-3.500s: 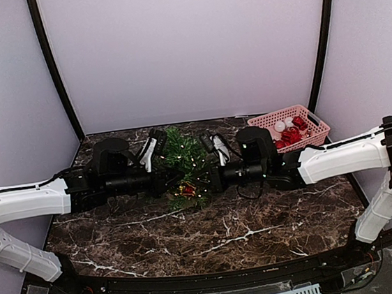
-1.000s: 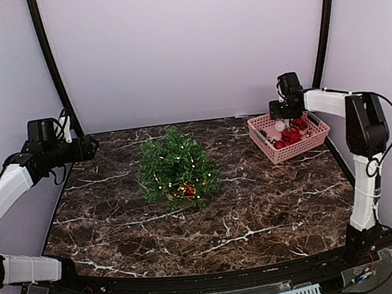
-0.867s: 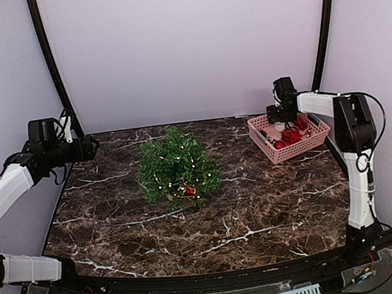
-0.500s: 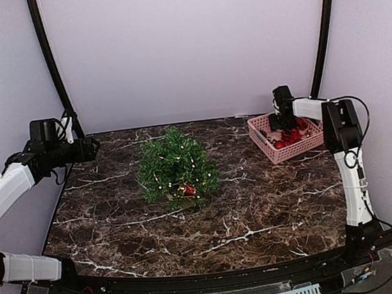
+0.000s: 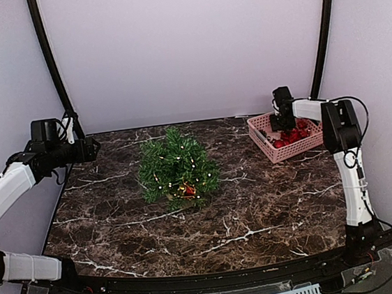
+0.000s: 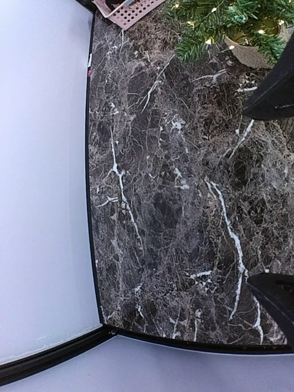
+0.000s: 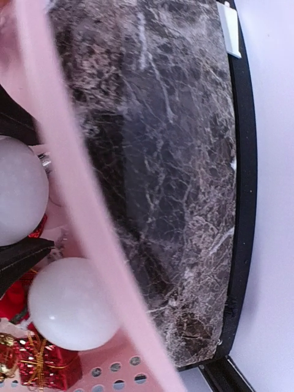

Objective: Decorate the small christmas tree
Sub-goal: Pick up the ornament ball from the bin, then hang the ornament ball on the branch.

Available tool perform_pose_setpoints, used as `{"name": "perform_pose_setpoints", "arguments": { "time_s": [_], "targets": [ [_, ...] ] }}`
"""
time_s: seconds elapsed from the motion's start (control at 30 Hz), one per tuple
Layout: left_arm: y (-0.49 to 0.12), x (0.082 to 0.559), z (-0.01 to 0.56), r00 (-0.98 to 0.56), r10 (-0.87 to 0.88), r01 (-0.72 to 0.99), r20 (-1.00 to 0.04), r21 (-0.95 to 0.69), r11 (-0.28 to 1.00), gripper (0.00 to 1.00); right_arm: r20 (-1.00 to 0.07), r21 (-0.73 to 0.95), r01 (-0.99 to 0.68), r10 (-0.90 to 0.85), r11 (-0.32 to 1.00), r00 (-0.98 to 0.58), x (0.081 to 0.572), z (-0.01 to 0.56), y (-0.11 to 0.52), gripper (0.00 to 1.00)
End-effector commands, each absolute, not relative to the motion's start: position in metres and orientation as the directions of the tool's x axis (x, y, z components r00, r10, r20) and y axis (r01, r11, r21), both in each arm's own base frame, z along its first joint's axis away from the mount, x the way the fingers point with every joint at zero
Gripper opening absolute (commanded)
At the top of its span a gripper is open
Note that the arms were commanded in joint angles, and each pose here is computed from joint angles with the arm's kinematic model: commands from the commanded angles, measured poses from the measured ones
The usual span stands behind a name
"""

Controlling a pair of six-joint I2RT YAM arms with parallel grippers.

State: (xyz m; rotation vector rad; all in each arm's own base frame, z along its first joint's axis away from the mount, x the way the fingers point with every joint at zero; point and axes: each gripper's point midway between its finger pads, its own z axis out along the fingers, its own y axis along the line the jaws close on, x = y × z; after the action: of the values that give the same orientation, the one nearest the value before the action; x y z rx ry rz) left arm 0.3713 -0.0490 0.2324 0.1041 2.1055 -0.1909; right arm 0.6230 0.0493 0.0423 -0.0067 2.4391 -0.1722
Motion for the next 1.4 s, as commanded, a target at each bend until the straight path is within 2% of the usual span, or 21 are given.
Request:
{"name": "perform_pose_setpoints", "arguments": {
  "time_s": [0.0,0.2,0.4,0.67,0.83,1.0,1.1,1.37],
  "targets": [
    [-0.045,0.371,0.239,-0.486,0.003,0.144,-0.874,-0.076,0.987,0.88,-0.733,-0.062,0.034,-0.022,0.997,-0.68,0.617,0.114,0.056,0.47],
    [-0.047,0.366,0.249,-0.46,-0.004,0.158,-0.888,-0.086,0.984,0.88,-0.796,0.027,-0.002,0.02,1.0,-0.605,0.574,0.183,0.063,0.47],
    [-0.058,0.357,0.263,-0.422,-0.012,0.218,-0.907,-0.114,0.969,0.88,-0.812,0.162,-0.102,0.074,0.982,-0.579,0.516,0.226,0.083,0.46],
    [-0.107,0.33,0.293,-0.328,0.012,0.448,-0.945,-0.144,0.882,0.84,-0.819,0.299,-0.295,0.085,0.908,-0.568,0.429,0.279,0.137,0.45],
    [-0.161,0.3,0.313,-0.277,0.003,0.619,-0.961,-0.177,0.765,0.84,-0.805,0.407,-0.445,0.082,0.798,-0.588,0.368,0.306,0.191,0.45],
    [-0.19,0.264,0.332,-0.255,-0.118,0.732,-0.96,-0.271,0.625,0.84,-0.786,0.493,-0.563,0.062,0.663,-0.615,0.309,0.317,0.242,0.44],
    [-0.202,0.247,0.337,-0.294,-0.179,0.756,-0.939,-0.343,0.558,0.84,-0.78,0.529,-0.616,0.049,0.583,-0.623,0.281,0.32,0.27,0.43],
    [-0.232,0.214,0.331,-0.443,-0.196,0.786,-0.875,-0.485,0.383,0.82,-0.824,0.514,-0.766,-0.025,0.385,-0.566,0.23,0.336,0.347,0.42]
  ]
}}
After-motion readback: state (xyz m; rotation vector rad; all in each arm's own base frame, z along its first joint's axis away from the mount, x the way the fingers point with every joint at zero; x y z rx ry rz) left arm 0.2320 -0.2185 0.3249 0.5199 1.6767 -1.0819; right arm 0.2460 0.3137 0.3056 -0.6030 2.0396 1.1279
